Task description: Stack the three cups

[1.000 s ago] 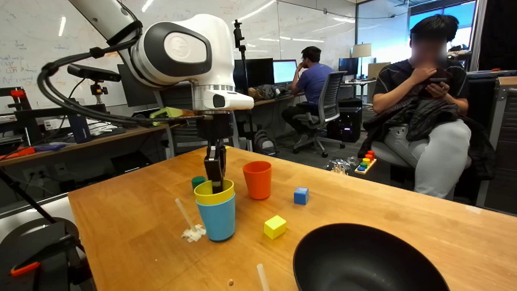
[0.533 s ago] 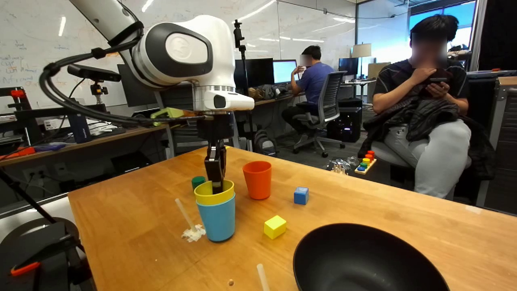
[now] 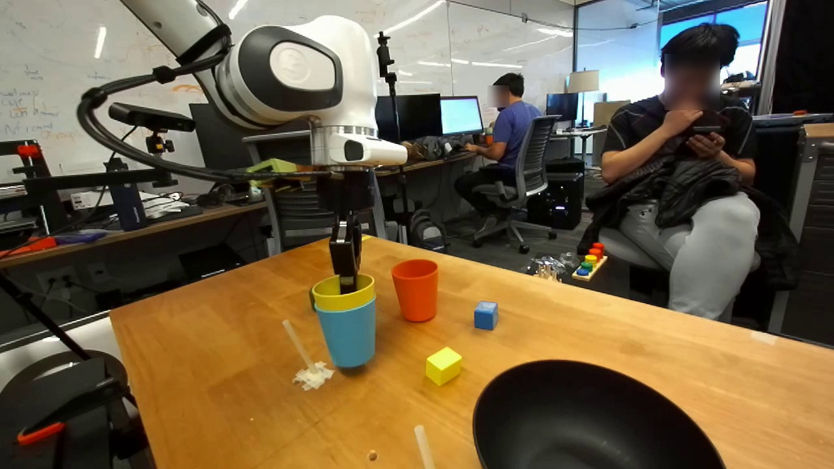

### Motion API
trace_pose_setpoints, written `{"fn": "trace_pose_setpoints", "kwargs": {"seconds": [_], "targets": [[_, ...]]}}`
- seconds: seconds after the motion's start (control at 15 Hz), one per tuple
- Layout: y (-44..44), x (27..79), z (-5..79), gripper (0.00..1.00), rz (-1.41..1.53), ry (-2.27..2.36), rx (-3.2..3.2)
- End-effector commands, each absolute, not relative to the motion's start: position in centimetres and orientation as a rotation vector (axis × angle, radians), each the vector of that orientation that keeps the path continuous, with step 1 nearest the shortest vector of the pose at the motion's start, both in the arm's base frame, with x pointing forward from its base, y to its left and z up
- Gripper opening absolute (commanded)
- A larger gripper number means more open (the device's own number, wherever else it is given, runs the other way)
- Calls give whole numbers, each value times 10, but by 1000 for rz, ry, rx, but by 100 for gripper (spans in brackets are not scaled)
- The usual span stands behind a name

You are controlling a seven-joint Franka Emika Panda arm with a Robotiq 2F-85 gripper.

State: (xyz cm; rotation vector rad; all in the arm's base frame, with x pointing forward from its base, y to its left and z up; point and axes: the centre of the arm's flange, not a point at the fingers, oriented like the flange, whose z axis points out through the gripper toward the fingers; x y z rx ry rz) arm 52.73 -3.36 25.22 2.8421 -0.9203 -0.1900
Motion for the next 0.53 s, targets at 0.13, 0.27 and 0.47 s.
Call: {"fn": "trace_pose_setpoints", "kwargs": {"seconds": [0.13, 0.27, 0.47], "targets": [[-14, 538, 310, 3, -196, -885, 2916], [-8, 545, 333, 3, -209, -886, 2947], [-3, 557, 362, 3, -229, -927, 2957]]}}
